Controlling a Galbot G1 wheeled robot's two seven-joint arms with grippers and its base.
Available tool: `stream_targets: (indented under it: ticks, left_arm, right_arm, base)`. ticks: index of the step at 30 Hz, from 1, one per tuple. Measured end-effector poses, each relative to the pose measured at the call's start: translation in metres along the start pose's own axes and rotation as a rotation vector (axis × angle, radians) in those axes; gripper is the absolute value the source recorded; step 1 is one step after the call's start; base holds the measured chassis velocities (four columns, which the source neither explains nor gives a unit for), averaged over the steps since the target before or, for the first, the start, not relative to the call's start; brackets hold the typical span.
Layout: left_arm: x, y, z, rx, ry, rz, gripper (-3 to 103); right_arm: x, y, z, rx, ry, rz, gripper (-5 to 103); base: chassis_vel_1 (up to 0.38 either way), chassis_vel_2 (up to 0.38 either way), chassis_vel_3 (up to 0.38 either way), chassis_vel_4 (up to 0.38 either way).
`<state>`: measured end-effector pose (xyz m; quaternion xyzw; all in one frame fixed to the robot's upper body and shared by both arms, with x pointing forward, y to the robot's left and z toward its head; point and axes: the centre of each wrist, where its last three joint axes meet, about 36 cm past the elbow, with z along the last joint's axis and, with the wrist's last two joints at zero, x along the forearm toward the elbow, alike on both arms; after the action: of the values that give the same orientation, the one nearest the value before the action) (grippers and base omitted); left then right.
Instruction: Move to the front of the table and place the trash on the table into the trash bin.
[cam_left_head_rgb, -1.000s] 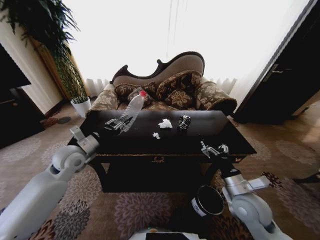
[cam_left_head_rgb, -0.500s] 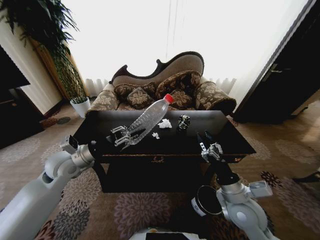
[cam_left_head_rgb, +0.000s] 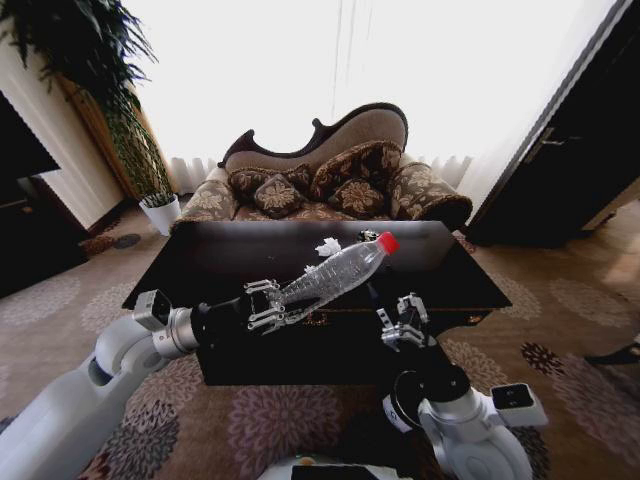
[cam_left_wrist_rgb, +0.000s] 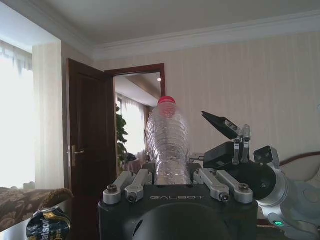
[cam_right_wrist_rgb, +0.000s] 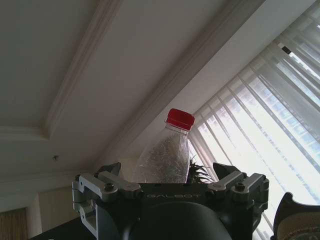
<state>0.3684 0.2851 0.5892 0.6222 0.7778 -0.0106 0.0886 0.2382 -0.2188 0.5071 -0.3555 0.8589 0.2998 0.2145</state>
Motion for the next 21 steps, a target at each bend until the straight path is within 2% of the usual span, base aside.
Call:
stream_targets:
  ticks: [13, 14, 16, 19, 21]
  left_arm:
    - [-0.014, -0.008, 0.023, 0.038, 0.042, 0.048, 30]
    - [-0.014, -0.008, 0.024, 0.039, 0.043, 0.049, 30]
    - [-0.015, -0.007, 0.024, 0.036, 0.043, 0.051, 30]
    - [-0.015, -0.007, 0.023, 0.034, 0.042, 0.053, 30]
    - [-0.015, -0.006, 0.023, 0.034, 0.041, 0.054, 30]
  right_arm:
    - [0.002, 0.007, 0.010, 0.026, 0.007, 0.003, 100]
    - [0.002, 0.007, 0.010, 0.026, 0.007, 0.005, 103]
    - [0.003, 0.006, 0.011, 0.030, 0.009, 0.004, 95]
    - [0.004, 0.005, 0.012, 0.030, 0.009, 0.000, 90]
    - [0.004, 0.005, 0.013, 0.027, 0.008, 0.000, 79]
  base:
    - [0.000, 0.000, 0.000, 0.000]
    - [0.000, 0.000, 0.000, 0.000]
    - [0.000, 0.000, 0.000, 0.000]
    - [0.000, 0.000, 0.000, 0.000]
    - [0.000, 0.000, 0.000, 0.000]
